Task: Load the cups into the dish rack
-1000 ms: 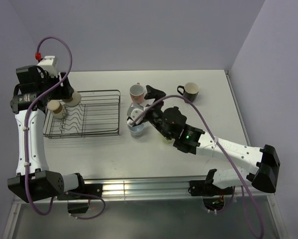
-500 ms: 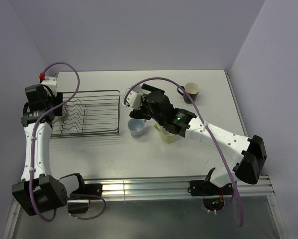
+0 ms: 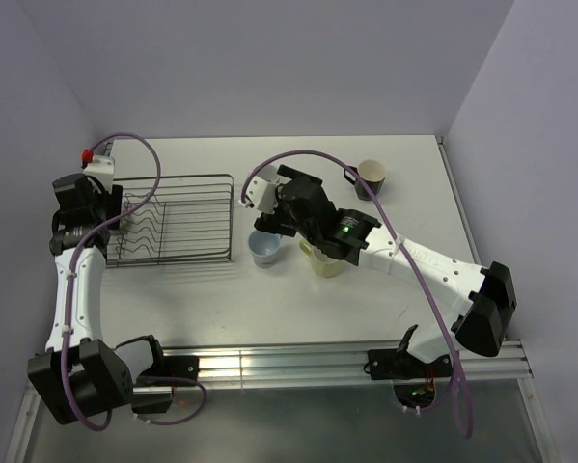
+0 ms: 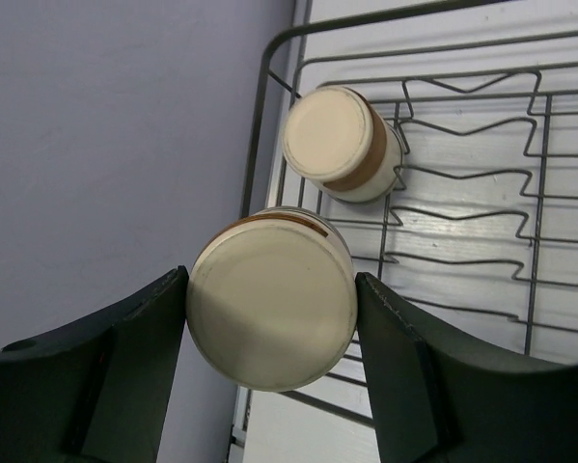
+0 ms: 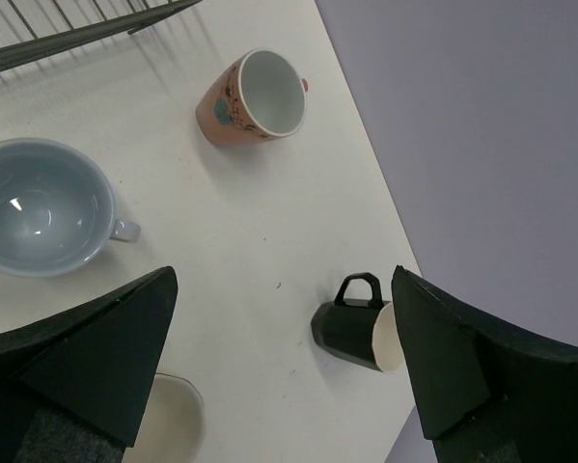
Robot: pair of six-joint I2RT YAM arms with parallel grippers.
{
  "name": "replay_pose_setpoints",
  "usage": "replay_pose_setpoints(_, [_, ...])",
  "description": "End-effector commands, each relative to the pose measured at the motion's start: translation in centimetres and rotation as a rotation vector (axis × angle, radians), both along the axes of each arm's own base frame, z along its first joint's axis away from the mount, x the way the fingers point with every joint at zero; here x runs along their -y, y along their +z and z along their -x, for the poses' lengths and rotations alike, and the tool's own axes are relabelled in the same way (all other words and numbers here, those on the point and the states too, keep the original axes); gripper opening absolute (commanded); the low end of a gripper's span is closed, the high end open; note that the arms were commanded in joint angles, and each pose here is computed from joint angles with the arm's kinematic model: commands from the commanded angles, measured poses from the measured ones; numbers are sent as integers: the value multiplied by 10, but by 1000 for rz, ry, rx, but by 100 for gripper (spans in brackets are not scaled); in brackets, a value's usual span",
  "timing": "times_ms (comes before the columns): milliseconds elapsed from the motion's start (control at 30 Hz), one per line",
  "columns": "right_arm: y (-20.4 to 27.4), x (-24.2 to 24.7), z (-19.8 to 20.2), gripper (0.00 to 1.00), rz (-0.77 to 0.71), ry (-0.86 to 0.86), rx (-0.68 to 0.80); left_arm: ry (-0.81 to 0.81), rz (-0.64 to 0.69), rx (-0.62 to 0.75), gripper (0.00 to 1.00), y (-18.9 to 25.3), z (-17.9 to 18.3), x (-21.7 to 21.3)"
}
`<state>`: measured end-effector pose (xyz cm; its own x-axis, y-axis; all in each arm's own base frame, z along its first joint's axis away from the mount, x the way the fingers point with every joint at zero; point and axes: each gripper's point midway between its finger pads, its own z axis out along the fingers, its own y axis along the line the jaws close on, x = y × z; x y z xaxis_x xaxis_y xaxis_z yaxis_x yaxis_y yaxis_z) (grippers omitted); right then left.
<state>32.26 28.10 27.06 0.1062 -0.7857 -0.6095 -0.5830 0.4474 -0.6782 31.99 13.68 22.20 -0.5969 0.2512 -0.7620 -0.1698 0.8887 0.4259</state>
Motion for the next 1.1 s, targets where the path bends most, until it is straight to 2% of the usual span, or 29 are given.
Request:
replay_pose_setpoints(0, [18, -1, -4, 100, -38, -25, 19, -10, -43, 94, 0, 21, -18, -7])
replay_pose_setpoints(633, [14, 1, -5, 100, 1, -20, 27, -43, 58, 36, 0, -14, -31, 0])
replay_pose_setpoints(1067, [12, 0, -6, 100, -9, -24, 18, -36, 80, 28, 0, -29, -35, 0])
